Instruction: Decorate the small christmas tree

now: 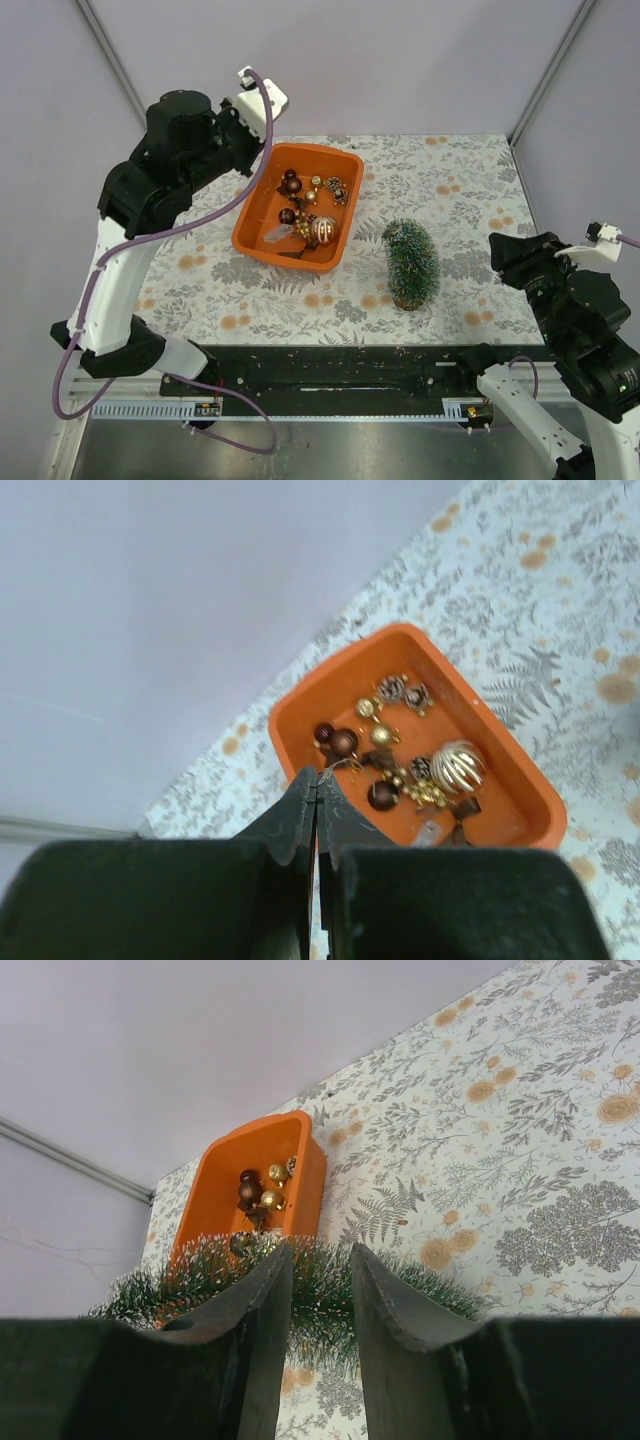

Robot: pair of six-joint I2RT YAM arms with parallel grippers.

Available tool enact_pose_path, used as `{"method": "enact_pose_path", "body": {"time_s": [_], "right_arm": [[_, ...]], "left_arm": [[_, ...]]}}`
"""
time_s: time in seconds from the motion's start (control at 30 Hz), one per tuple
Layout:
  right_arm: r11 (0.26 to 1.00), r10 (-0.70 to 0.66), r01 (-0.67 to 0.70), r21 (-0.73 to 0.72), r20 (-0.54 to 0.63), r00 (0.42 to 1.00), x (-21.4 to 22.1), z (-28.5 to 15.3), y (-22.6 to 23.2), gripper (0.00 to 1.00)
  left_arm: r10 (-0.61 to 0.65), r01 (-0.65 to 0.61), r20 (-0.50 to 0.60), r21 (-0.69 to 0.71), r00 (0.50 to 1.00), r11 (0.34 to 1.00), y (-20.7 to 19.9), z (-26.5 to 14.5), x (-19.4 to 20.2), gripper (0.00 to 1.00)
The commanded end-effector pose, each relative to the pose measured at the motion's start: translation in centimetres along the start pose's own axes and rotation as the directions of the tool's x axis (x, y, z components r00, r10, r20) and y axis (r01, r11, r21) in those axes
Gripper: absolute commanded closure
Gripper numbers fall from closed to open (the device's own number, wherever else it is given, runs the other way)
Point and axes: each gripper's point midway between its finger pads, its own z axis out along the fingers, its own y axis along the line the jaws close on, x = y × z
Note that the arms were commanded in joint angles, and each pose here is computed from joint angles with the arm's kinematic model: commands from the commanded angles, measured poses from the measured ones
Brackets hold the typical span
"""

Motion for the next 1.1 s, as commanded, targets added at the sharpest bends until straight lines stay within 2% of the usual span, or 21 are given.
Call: {"method": "enact_pose_path", "body": {"time_s": [0.0, 0.17, 0.33, 0.5, 0.63, 0.77, 0.87, 0.97, 1.07], "right_arm": [[0.998, -0.008, 0.010, -0.063, 0.028, 1.000, -1.4, -0.1, 1.7, 0.61], [0.998, -0.013, 0.015, -0.064, 0.027, 1.000, -1.3, -0.1, 1.7, 0.61], [0.996, -0.032, 0.036, -0.079, 0.044, 0.998, -1.9, -0.1, 2.1, 0.61], [0.992, -0.060, 0.068, -0.111, 0.076, 0.995, -3.5, 0.0, 3.5, 0.60], [0.986, -0.081, 0.093, -0.136, 0.091, 0.993, -4.7, 0.3, 5.0, 0.60], [0.978, -0.102, 0.119, -0.172, 0.103, 0.989, -5.5, 0.5, 6.3, 0.60], [0.964, -0.121, 0.142, -0.226, 0.105, 0.987, -6.1, 0.5, 7.9, 0.59], [0.939, -0.139, 0.163, -0.303, 0.100, 0.985, -6.6, 0.8, 10.3, 0.58], [0.891, -0.172, 0.193, -0.412, 0.087, 0.981, -6.9, 0.7, 13.3, 0.57]], "left_arm": [[0.063, -0.046, 0.126, -0.130, 0.990, 0.990, 2.5, -3.7, -4.4, 1.00], [0.109, -0.050, 0.233, -0.244, 0.966, 0.968, 4.1, -6.2, -7.6, 1.00], [0.147, -0.054, 0.322, -0.280, 0.935, 0.958, 4.0, -8.2, -9.9, 1.00], [0.182, -0.113, 0.347, -0.210, 0.920, 0.971, 1.8, -8.7, -9.2, 1.00], [0.144, -0.115, 0.356, -0.100, 0.923, 0.988, -0.5, -8.6, -7.9, 1.00], [0.189, -0.208, 0.408, 0.001, 0.893, 0.978, -3.1, -9.6, -7.0, 1.00], [0.220, -0.290, 0.528, 0.051, 0.820, 0.956, -5.1, -11.5, -7.4, 1.00], [0.232, -0.371, 0.667, 0.072, 0.708, 0.926, -7.0, -14.2, -7.9, 1.00], [0.228, -0.470, 0.791, 0.084, 0.568, 0.878, -9.7, -16.4, -8.2, 1.00]]}}
